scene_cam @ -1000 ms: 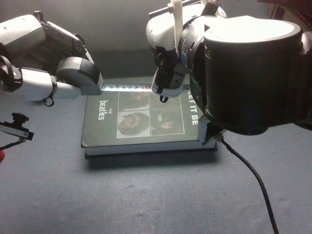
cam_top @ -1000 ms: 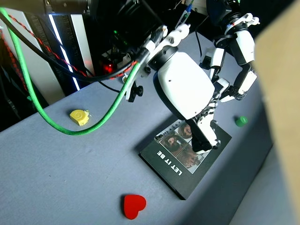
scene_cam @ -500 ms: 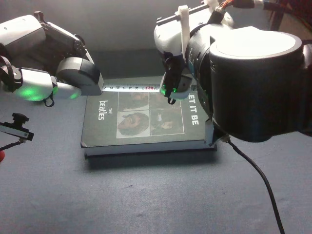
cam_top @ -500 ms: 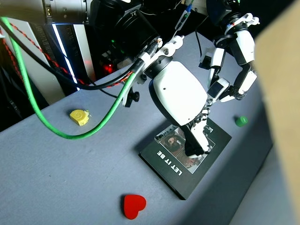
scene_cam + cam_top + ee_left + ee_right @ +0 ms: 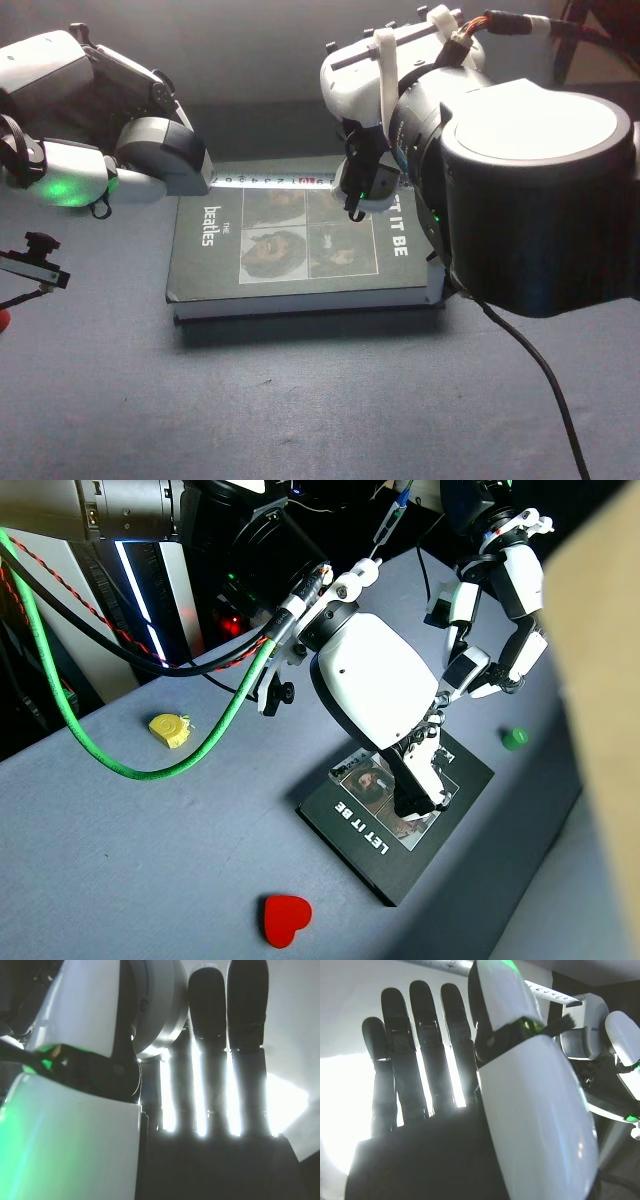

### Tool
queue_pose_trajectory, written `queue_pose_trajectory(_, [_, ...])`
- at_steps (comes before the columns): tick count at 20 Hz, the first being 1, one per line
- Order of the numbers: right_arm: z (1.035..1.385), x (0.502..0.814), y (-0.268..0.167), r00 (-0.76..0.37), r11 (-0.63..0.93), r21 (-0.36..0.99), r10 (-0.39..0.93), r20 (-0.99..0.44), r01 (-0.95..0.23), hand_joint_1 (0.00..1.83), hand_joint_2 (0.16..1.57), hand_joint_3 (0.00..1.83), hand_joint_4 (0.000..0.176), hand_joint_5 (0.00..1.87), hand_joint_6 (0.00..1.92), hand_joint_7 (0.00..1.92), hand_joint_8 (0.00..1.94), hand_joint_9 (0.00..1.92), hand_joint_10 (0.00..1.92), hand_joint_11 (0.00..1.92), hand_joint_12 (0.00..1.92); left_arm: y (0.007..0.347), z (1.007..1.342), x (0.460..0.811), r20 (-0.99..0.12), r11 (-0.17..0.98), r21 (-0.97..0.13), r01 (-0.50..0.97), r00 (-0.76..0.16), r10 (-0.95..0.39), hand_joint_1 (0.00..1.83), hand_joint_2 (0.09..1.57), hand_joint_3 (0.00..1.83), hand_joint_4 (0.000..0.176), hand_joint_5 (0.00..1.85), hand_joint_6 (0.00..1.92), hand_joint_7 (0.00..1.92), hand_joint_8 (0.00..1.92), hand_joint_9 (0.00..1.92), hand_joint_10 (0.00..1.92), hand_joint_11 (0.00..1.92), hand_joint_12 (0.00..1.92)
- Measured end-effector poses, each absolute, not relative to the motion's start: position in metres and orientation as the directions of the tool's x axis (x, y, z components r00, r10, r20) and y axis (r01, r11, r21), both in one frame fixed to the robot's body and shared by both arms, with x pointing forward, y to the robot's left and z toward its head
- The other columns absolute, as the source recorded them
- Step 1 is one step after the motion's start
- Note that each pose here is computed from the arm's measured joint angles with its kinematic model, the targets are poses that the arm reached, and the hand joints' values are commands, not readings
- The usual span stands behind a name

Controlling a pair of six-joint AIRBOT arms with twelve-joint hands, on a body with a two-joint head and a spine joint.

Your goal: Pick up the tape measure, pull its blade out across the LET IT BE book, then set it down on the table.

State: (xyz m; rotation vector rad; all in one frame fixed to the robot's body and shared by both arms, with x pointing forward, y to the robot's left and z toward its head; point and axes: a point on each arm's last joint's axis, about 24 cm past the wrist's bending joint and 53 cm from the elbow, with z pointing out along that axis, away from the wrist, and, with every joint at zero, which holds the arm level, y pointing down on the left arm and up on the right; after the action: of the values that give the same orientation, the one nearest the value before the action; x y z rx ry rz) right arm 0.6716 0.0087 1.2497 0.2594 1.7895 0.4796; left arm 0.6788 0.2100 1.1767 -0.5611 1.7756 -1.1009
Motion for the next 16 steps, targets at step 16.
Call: queue_pose_trajectory(16, [1.2467,0.6712,0.0108,-0.270,0.894,0.440,0.404,-0.874,-0.087,0.96,1.13,0.00,0.000,0.72,0.01,0.79,0.02,0.69,0.15,0.16,1.29,0.2099,1.1767,0.6788,-0.475,0.492,-0.866,0.090,-0.454,-0.754,1.38,1.08,0.00,0.000,1.04,0.74,0.98,0.89,1.03,1.13,0.99,0.96])
